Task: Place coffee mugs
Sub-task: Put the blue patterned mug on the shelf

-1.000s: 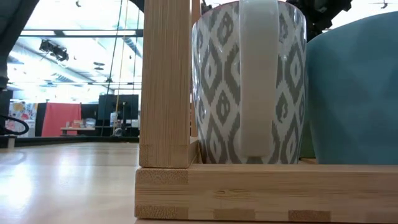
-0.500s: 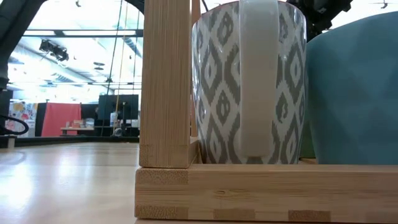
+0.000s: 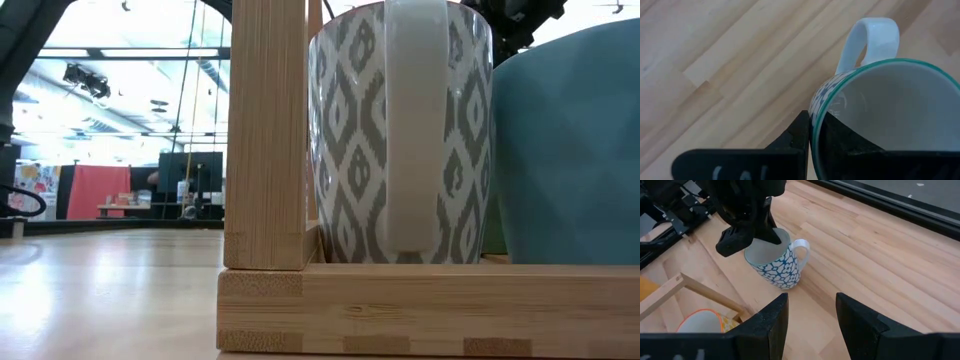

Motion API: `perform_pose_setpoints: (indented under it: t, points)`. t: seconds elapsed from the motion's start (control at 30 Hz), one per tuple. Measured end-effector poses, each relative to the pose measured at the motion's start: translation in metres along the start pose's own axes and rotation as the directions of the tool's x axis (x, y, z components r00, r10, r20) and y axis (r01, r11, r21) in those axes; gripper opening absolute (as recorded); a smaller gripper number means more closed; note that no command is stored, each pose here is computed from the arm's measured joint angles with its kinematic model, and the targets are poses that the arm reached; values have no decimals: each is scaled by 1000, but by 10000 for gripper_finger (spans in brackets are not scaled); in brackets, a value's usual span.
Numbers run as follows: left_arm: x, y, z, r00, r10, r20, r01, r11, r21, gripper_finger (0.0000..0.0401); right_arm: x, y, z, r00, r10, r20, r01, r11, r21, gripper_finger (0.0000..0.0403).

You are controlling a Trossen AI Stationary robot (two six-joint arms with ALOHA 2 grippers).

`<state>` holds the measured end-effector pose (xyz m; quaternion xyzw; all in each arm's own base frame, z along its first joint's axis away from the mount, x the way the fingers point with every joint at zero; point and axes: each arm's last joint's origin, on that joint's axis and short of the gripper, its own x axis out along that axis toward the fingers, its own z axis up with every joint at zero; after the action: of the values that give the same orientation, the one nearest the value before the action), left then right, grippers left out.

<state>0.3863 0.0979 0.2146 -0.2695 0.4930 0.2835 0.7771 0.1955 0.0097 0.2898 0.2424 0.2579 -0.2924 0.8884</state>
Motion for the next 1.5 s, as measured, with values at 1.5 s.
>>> perform_pose_setpoints:
  t: [1.5]
  points:
    - [-3,-21,-7,975,-213,-68,61,-43,997,42,0,3,-3,991,94,-92,-97,995,-33,171]
